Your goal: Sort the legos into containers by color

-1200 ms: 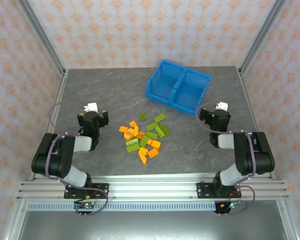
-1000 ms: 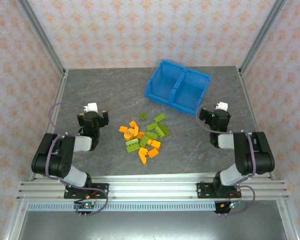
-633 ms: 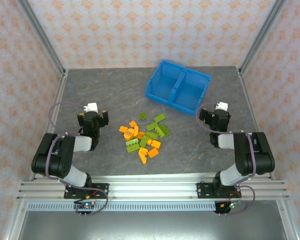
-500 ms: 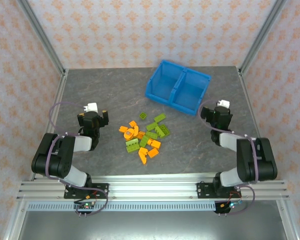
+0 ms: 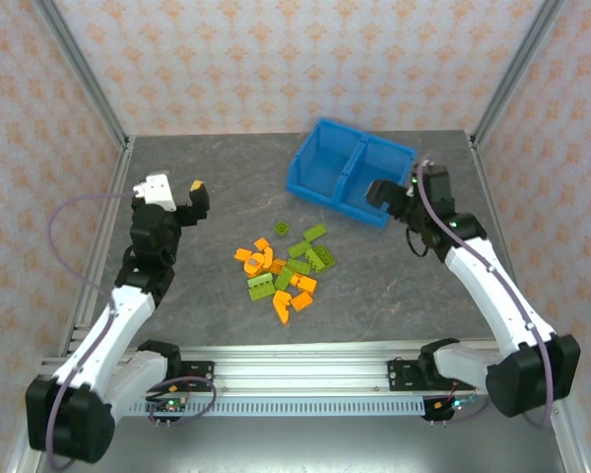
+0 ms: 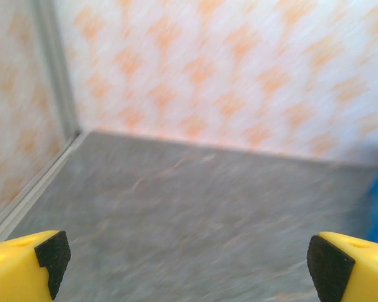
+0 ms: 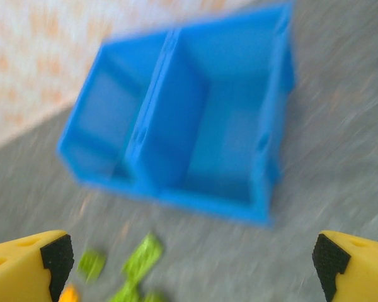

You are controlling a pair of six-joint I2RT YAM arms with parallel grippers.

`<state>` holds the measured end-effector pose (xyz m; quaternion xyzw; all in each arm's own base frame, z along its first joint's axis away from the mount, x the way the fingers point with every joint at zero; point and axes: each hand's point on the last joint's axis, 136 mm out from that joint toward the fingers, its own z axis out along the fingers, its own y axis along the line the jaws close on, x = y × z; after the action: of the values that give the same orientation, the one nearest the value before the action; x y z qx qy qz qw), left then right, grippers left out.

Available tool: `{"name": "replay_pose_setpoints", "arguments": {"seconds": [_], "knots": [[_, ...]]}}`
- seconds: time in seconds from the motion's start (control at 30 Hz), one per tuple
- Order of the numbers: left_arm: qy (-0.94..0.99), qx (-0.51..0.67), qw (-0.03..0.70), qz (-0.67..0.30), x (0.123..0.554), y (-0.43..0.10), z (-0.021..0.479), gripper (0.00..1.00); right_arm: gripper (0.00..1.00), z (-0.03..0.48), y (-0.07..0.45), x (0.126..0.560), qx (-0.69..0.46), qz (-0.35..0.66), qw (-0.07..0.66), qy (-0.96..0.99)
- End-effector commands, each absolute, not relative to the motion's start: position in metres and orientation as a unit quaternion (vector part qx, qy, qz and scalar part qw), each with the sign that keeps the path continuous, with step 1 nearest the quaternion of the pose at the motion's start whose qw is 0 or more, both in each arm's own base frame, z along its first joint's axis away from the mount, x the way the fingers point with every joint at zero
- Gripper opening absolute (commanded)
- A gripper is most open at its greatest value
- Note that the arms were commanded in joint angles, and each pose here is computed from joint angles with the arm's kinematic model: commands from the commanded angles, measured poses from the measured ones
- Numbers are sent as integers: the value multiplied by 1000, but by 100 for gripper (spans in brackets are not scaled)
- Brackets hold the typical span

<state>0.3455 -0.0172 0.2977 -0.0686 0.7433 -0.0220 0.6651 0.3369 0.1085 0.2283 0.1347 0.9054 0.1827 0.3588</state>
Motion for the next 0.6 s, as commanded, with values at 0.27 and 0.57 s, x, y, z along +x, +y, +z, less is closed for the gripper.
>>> {"name": "replay_pose_setpoints", "arguments": {"seconds": [0.27,0.57], "knots": [[704,579,375,-169,188,-202,245,100,99,121,186,285,48,130,100,985],[672,624,355,-182,178,-210,206,100,87,75,220,297,-31,80,85,993]]}}
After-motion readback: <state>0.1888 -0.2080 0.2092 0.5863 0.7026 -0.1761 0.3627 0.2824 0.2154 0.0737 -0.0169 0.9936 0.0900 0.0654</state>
